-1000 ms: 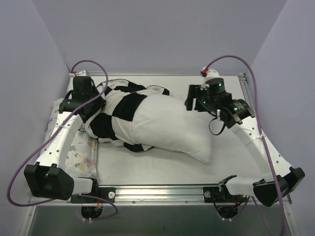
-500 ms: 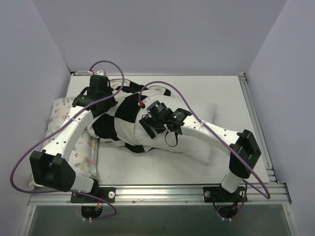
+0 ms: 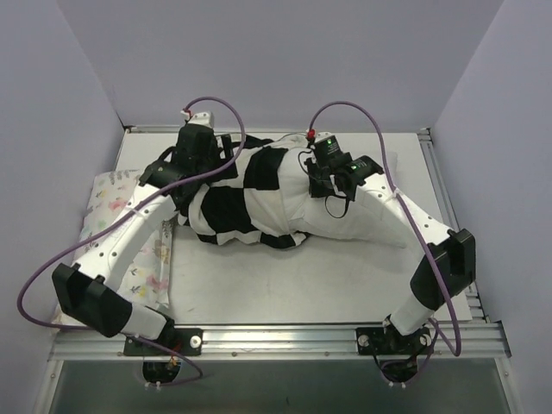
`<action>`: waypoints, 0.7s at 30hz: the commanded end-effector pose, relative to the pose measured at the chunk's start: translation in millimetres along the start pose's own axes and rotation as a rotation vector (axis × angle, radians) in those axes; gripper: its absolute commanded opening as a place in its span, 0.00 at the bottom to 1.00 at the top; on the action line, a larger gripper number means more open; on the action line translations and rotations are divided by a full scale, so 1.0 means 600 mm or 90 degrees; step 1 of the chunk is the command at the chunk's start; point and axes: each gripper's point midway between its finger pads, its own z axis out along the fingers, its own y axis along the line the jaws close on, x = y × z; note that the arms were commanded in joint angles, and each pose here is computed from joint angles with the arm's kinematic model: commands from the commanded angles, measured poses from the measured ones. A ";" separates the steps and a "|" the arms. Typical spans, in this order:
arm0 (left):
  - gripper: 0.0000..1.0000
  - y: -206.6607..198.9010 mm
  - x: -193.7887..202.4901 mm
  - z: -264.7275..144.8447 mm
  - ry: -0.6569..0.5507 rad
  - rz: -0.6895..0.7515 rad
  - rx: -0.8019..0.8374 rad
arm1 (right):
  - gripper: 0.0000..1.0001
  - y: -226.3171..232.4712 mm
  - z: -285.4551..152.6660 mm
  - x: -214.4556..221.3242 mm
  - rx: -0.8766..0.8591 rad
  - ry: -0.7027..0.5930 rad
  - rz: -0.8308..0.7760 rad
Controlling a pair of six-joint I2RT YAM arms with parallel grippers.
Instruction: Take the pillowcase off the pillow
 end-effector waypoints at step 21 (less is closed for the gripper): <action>0.92 0.012 0.191 -0.066 -0.109 -0.188 0.068 | 0.00 -0.007 -0.128 -0.088 -0.053 -0.065 0.075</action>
